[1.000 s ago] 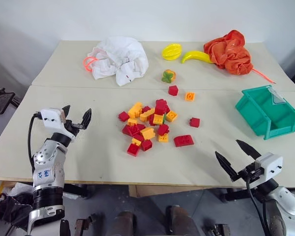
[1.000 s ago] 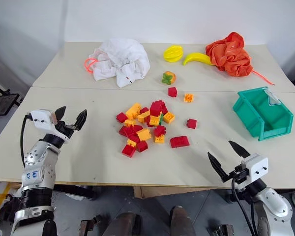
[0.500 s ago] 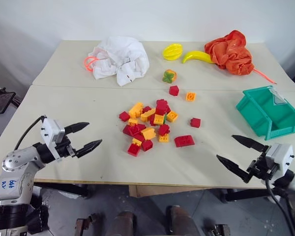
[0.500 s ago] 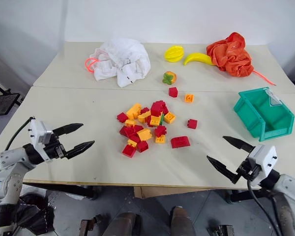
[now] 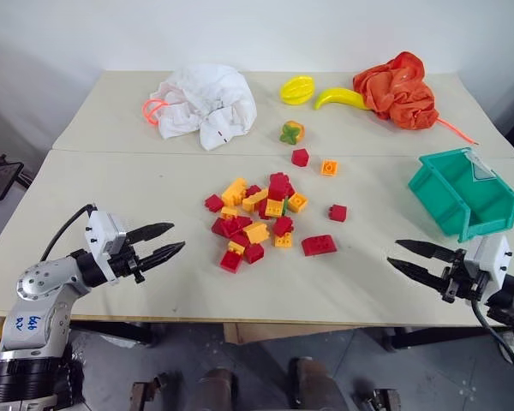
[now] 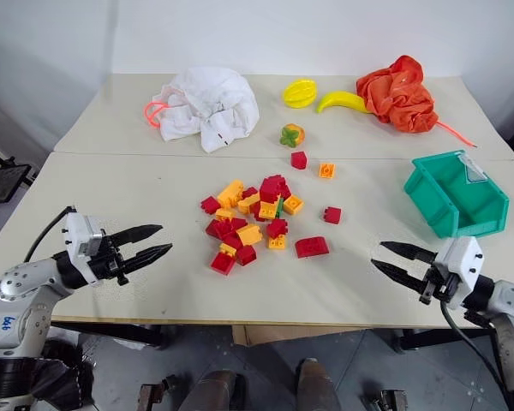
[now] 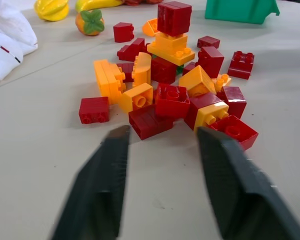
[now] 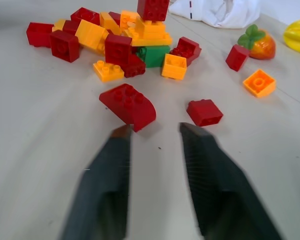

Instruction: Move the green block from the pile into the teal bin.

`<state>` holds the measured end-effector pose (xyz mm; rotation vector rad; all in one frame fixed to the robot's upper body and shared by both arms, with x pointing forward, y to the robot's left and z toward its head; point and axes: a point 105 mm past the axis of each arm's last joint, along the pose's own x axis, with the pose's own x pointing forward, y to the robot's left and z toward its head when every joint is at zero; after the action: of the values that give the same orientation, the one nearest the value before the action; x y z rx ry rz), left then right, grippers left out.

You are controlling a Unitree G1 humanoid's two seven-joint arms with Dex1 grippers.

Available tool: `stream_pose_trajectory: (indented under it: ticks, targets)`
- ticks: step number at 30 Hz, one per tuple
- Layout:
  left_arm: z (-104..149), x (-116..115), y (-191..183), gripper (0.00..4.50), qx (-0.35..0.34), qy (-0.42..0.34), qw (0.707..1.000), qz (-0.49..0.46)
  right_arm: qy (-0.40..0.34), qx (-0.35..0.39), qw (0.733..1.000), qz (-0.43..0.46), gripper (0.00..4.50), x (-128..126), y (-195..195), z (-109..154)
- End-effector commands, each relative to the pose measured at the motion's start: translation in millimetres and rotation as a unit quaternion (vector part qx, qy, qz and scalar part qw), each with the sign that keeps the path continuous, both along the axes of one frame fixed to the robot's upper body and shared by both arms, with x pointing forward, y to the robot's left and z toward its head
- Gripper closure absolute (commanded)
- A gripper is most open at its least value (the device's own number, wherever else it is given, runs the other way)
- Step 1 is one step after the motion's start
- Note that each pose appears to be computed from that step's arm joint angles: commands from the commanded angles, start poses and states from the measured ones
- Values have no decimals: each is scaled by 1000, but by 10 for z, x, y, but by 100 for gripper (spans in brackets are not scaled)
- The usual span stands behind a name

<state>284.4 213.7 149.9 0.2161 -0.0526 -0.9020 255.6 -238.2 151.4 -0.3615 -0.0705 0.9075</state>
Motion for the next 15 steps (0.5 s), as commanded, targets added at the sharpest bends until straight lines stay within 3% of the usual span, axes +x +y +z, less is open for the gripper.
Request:
stream_pose_trajectory:
  ticks: [1, 4, 7, 10, 15]
  targets:
    - [117, 4, 5, 363, 4, -28, 1000, 3, -15, 7, 1000, 19, 436, 25, 150, 117]
    - [140, 8, -6, 446, 2, -32, 999, -1, -12, 10, 999, 32, 450, 50, 262, 143]
    - [130, 33, 18, 446, 2, -23, 1000, 11, -10, 20, 998, 57, 450, 75, 455, 189]
    - [156, 29, 4, 387, -24, -1, 1000, 6, -7, 29, 995, 97, 450, 107, 746, 243]
    - [166, -32, -81, 244, -21, 3, 999, -30, -1, 22, 991, 129, 450, 276, 1150, 251]
